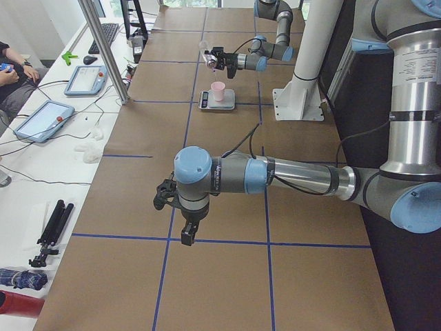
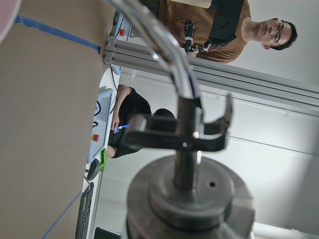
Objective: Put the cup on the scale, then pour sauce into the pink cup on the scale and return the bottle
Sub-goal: 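Tilt the bottle with the right gripper to pour into the cup, then turn the bottle upright and carry it back toward its spot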
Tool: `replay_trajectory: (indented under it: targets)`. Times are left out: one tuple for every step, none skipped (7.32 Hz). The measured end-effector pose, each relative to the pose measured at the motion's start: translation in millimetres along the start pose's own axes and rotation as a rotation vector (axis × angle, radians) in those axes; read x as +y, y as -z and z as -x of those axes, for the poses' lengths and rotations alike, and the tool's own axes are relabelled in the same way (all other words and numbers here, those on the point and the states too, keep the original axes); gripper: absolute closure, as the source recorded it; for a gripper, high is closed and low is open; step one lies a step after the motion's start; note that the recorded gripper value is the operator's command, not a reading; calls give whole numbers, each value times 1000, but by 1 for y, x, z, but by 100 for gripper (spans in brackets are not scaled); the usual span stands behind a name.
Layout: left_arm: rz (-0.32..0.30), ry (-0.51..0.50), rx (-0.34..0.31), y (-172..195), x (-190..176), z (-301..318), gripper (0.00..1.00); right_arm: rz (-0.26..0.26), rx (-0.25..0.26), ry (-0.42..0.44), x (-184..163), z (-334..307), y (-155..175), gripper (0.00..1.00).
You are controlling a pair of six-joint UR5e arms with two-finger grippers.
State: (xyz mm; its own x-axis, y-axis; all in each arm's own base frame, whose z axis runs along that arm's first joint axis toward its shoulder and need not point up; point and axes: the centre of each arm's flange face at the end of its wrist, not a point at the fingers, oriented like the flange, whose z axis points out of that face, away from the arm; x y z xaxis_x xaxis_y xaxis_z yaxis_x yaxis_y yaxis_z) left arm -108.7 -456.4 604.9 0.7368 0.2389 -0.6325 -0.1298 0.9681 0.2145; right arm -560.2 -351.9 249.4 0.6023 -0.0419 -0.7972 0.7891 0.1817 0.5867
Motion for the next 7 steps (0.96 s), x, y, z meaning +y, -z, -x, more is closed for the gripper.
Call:
replay_trajectory:
  targets:
    - [-1,-1,0,0,0,0,0,-10,-37,-84,0,-2,1,100]
    - [-2,-1,2,1,0,-1,0,-22,-80,-199,4,-2,1,100]
    - [-3,0,7,0,0,-1,0,-33,-127,-320,9,1,2,100]
    - [-4,0,11,0,0,-1,0,-41,-182,-451,11,0,3,100]
    - [-4,-1,12,0,0,-2,0,-51,-238,-588,10,-4,5,100]
    - [-5,-1,13,0,-1,-2,0,-61,-284,-718,11,-13,6,100]
    - [-5,-1,13,0,-1,-2,0,-62,-315,-830,17,-19,7,100]
